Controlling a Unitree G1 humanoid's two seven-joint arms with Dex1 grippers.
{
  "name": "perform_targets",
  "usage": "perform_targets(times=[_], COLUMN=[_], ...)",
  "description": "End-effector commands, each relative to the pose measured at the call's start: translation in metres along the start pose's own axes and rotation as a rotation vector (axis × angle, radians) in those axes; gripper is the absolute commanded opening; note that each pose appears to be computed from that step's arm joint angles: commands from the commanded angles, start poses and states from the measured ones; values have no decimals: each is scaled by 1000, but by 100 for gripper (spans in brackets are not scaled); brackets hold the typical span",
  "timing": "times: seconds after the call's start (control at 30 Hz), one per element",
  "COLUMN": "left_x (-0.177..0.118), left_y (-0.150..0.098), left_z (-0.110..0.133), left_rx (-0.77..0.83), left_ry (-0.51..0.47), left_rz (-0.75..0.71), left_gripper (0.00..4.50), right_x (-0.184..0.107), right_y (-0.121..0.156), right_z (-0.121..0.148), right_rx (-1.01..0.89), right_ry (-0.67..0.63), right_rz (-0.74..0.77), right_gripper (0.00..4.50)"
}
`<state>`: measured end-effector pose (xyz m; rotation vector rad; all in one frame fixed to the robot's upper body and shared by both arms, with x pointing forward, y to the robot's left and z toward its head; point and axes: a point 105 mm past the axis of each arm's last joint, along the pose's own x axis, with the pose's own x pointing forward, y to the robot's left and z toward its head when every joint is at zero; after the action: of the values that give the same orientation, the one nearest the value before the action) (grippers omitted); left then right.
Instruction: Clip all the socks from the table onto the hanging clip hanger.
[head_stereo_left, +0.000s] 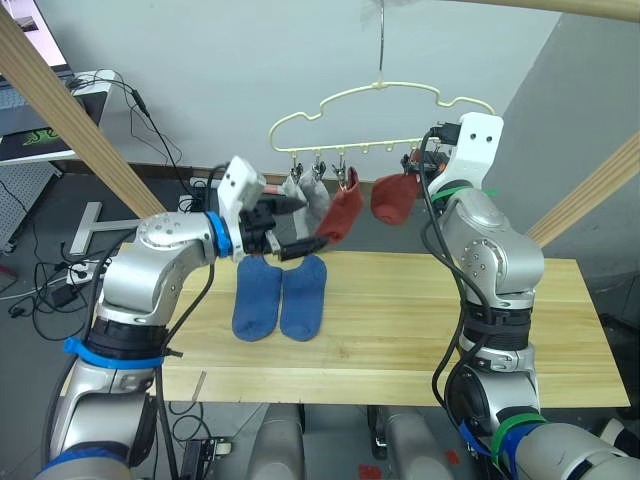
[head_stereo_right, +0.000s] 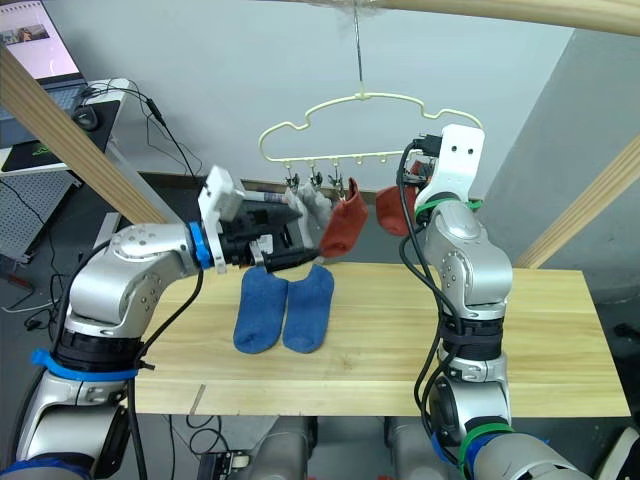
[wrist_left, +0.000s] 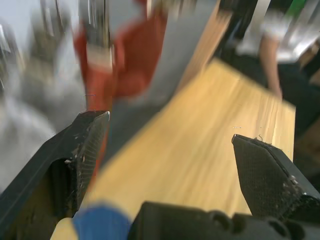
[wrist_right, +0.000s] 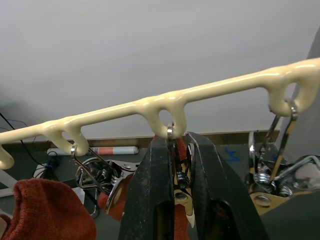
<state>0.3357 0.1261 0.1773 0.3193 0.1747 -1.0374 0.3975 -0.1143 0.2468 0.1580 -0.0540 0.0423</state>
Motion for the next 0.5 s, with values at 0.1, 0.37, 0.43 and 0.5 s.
perform_targets(times=[0.1,0.37,0.43,0.5], left_x=[7,37,45,53], left_y=[-3,19,23,24], left_z=[-49,-88,-90,-92], left_rx=[10,-9,7,-3], left_ry=[184,222,219,214], left_rz=[74,216,236,238], left_gripper=[449,450,450,450], right_x=[-9,-13,-15,-16], right_y=[8,13,13,12], right_z=[18,16,16,16], right_rx=[7,7,8,8], right_ry=[-56,-43,-41,-40], right_rz=[26,35,33,31], right_gripper=[11,11,11,11])
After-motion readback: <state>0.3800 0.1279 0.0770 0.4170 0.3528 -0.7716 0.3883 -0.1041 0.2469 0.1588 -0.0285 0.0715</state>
